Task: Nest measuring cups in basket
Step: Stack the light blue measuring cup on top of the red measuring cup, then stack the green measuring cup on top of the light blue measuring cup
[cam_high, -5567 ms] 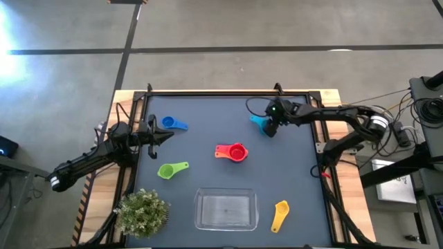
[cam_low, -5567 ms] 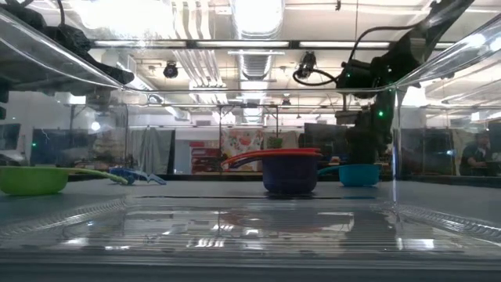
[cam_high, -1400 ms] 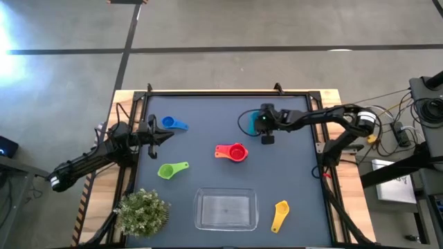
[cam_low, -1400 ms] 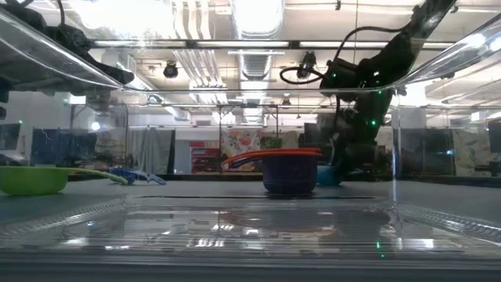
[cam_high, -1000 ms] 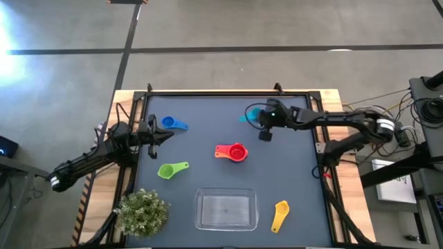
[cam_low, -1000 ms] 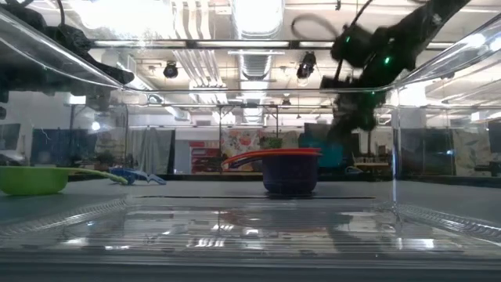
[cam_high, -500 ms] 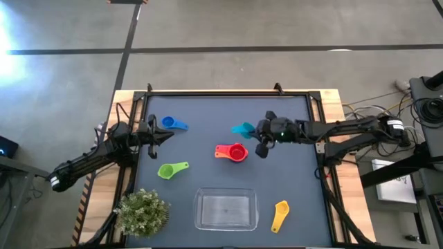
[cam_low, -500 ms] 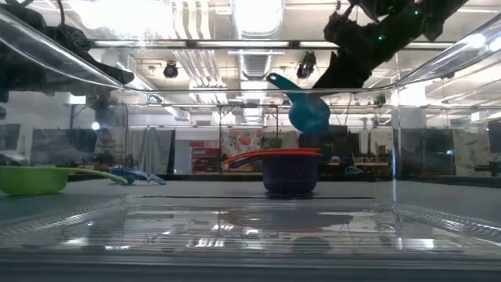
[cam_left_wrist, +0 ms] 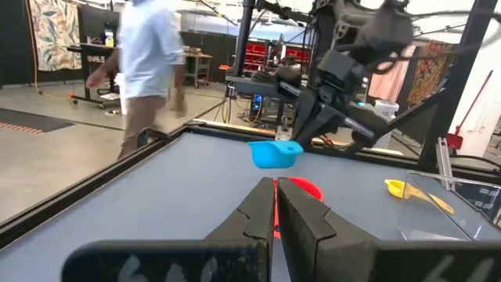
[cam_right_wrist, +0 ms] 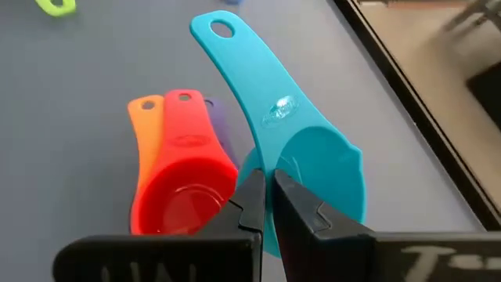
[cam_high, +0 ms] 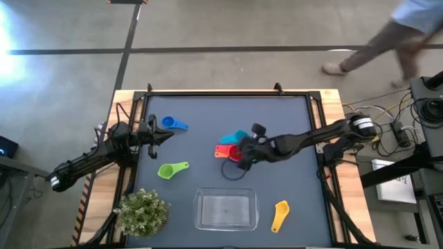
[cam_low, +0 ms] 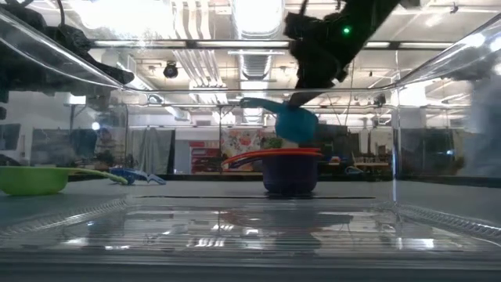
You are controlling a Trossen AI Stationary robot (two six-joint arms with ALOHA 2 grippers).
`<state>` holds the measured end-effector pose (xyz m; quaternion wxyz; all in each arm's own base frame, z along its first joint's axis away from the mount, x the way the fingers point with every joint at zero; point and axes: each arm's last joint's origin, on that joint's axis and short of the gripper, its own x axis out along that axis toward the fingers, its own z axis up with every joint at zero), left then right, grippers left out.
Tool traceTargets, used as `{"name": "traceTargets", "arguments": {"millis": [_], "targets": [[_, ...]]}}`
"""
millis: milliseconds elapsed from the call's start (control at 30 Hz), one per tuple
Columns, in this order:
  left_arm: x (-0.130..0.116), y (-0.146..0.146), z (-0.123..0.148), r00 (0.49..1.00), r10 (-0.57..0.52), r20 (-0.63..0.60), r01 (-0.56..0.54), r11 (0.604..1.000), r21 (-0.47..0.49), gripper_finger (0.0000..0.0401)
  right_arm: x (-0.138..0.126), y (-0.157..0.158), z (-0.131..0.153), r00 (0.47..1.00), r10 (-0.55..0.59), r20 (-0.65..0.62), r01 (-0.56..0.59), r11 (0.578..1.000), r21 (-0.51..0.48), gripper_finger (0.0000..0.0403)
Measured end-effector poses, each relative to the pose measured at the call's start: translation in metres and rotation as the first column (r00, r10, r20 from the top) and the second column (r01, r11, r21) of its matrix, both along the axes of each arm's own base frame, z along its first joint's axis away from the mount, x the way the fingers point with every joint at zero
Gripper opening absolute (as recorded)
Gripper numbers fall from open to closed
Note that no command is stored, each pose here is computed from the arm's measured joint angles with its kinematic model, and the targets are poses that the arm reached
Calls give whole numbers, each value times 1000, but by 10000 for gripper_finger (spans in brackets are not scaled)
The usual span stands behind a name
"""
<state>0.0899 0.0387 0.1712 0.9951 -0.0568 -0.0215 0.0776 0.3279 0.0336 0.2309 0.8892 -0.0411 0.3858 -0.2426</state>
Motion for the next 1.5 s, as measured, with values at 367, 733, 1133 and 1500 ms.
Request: {"name": "traceTargets", "arguments": {"millis": [367,733,1133,1500], "targets": [[0,0,0,1000,0,0,0,1000,0,0,45,23,-11,988,-93,-126,94,996,5,8],[0,0,0,1000,-1,0,1,1000,0,0,44,33,-13,976,-185,-112,190,981,39,8],[0,0,0,1000,0,0,0,1000,0,0,45,35,-13,981,-130,-141,139,989,55,49],[0,0,0,1000,0,0,0,1000,0,0,40,33,0,986,-33,-163,33,999,-7,127]]}}
